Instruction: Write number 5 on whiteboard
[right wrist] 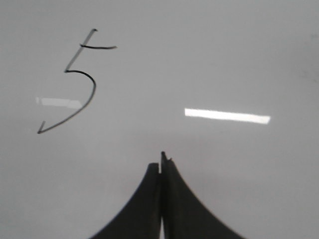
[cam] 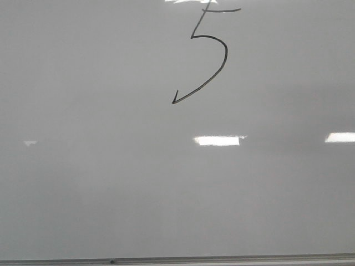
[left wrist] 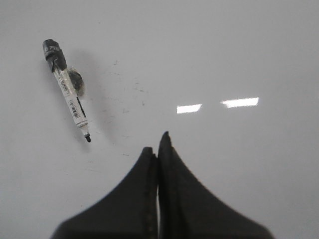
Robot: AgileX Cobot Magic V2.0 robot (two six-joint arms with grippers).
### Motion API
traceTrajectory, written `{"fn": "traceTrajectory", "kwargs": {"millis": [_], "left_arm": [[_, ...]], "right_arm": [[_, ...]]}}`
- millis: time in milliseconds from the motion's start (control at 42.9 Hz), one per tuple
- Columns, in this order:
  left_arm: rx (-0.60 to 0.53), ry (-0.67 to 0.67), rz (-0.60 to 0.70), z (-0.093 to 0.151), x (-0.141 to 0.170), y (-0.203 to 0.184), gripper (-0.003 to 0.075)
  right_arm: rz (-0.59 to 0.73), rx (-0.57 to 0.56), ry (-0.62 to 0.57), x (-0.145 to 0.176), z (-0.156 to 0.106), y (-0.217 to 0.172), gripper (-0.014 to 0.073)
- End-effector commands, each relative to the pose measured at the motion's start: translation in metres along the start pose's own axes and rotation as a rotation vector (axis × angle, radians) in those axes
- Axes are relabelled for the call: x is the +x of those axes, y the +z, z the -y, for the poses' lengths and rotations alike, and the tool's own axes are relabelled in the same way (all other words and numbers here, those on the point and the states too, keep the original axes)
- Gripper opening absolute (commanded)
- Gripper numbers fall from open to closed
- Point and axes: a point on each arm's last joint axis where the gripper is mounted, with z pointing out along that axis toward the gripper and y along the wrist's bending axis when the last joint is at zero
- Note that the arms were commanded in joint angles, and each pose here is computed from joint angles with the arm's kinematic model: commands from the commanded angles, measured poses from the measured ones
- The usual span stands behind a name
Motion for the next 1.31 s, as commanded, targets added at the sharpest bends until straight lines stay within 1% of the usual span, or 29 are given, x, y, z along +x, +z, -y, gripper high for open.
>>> {"fn": "traceTrajectory", "kwargs": {"millis": [0, 93, 163, 303, 326, 489, 1282], "left_arm": [[-0.015, -0.017, 0.102, -0.001, -0.007, -0.001, -0.0020], [-0.015, -0.017, 0.102, -0.001, -0.007, -0.001, -0.0020], [-0.015, -0.017, 0.102, -0.001, -0.007, -0.001, -0.0020], [-0.015, -0.017, 0.102, -0.001, -0.007, -0.001, -0.0020], [-0.015, -0.017, 0.102, -0.001, -0.007, -0.001, -0.0020], [-0.015, -0.017, 0.103, -0.001, -0.007, -0.001, -0.0020], [-0.015, -0.017, 0.103, -0.001, -0.007, -0.001, -0.0020]], "right_arm": [[0.078, 0.051, 0.009, 0.001, 0.004, -0.002, -0.0059], [0.066, 0.089, -0.020, 0.022, 0.008, -0.004, -0.0059], [0.052, 0.113, -0.019, 0.039, 0.010, -0.005, -0.0059], [0.057, 0.134, -0.018, 0.061, 0.012, -0.009, -0.0059], [0.042, 0.134, -0.017, 0.063, 0.012, -0.010, -0.0059], [0.002, 0.135, -0.016, 0.066, 0.012, -0.009, -0.0059], [0.003, 0.135, -0.016, 0.066, 0.012, -0.009, -0.0059]]}}
